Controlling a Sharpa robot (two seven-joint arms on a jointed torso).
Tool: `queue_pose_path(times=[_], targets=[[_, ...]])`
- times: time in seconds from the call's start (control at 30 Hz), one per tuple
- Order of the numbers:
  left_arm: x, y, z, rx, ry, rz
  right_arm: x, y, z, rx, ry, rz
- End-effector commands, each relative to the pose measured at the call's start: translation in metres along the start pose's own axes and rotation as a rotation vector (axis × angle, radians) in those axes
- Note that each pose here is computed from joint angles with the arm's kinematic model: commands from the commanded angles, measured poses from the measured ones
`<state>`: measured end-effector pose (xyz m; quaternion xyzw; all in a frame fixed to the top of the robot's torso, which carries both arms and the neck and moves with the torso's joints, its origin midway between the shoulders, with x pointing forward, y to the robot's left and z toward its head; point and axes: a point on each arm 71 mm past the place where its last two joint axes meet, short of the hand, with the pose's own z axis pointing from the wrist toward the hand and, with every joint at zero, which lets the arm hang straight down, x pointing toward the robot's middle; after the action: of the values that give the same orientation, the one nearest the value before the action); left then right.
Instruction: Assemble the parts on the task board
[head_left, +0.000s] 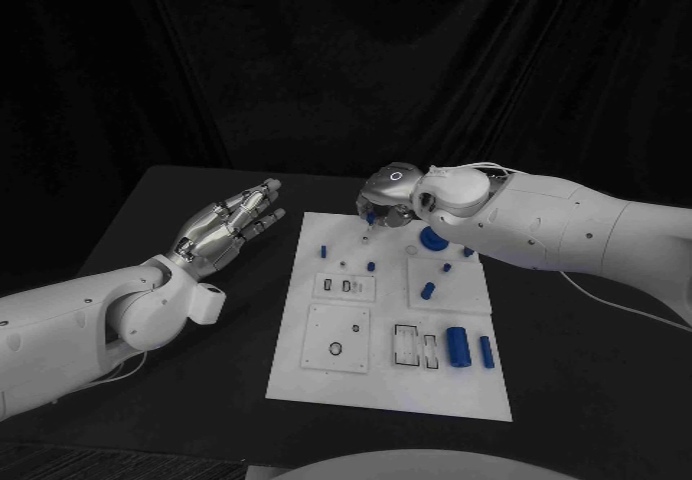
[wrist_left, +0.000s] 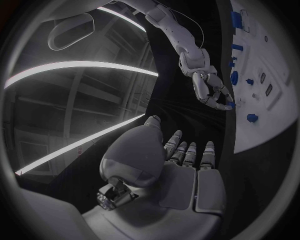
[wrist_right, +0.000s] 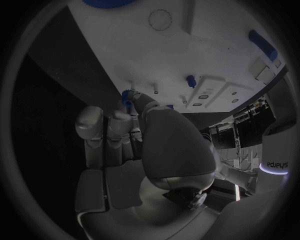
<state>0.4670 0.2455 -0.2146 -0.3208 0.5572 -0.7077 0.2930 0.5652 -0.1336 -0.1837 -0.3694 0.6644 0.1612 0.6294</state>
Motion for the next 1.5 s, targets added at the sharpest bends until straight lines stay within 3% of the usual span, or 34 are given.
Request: queue_pose_path(times=[0.03, 1.5], targets=[[0.0013, -0.0048, 0.0012, 0.059, 0.009, -0.006, 0.003, -0.001, 0.0, 0.003, 0.02, 0.001], [0.0013, -0.0022, 0.0038, 0.037, 0.023, -0.014, 0.017, 0.006, 0.0, -0.005, 0.078, 0.021]])
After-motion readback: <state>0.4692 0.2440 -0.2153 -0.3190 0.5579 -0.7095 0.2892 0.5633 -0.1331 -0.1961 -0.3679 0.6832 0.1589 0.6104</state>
